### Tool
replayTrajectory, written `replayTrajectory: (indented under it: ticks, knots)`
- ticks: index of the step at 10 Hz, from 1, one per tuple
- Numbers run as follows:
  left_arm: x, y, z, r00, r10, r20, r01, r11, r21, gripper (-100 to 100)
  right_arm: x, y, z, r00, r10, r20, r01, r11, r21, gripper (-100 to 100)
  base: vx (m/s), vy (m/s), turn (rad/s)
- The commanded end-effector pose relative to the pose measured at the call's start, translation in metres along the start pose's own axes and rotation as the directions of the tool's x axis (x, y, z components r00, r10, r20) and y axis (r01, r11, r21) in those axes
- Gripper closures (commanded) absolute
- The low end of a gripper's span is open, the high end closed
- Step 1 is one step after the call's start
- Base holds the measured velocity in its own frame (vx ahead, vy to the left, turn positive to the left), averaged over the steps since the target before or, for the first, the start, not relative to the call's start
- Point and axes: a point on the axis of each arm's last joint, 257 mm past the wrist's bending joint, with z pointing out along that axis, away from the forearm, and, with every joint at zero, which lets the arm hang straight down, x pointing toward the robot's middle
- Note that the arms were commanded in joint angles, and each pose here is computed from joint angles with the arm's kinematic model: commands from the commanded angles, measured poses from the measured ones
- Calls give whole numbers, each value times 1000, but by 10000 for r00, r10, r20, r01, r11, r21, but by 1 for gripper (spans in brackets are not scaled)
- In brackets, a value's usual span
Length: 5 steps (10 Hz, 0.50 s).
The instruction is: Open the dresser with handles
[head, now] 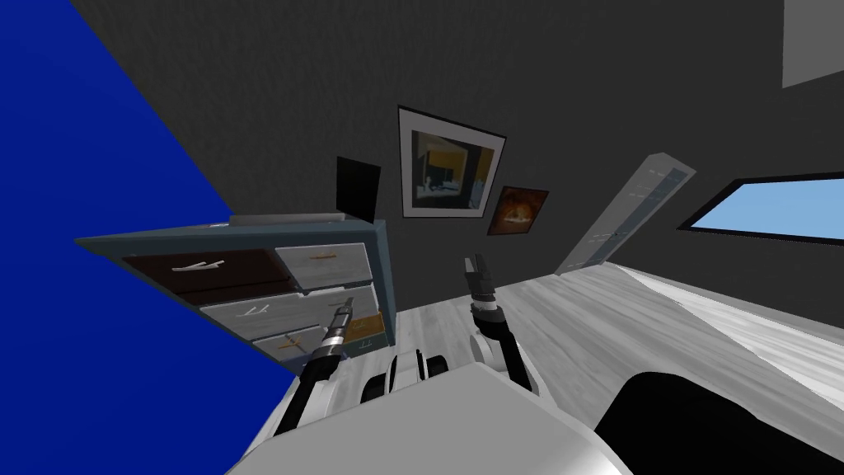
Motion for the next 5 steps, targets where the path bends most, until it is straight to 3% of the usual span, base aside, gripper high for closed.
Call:
replayTrajectory:
  ticks: [1, 2, 5]
  knots:
    - [-2, -9, -1, 10000, 15, -8, -15, 10000, 92, 100, 0, 0, 0, 10000, 0, 0, 0, 10000, 0, 0, -182, -5, 6]
    - [-1, -1, -3, 10000, 3, -35, -3, 10000, -66, 100, 0, 0, 0, 10000, 0, 0, 0, 10000, 0, 0, -83, -2, -7]
    - [-1, -6, -10, 10000, 1, -72, -1, 10000, 11, 100, 0, 0, 0, 10000, 0, 0, 0, 10000, 0, 0, -155, -7, 17]
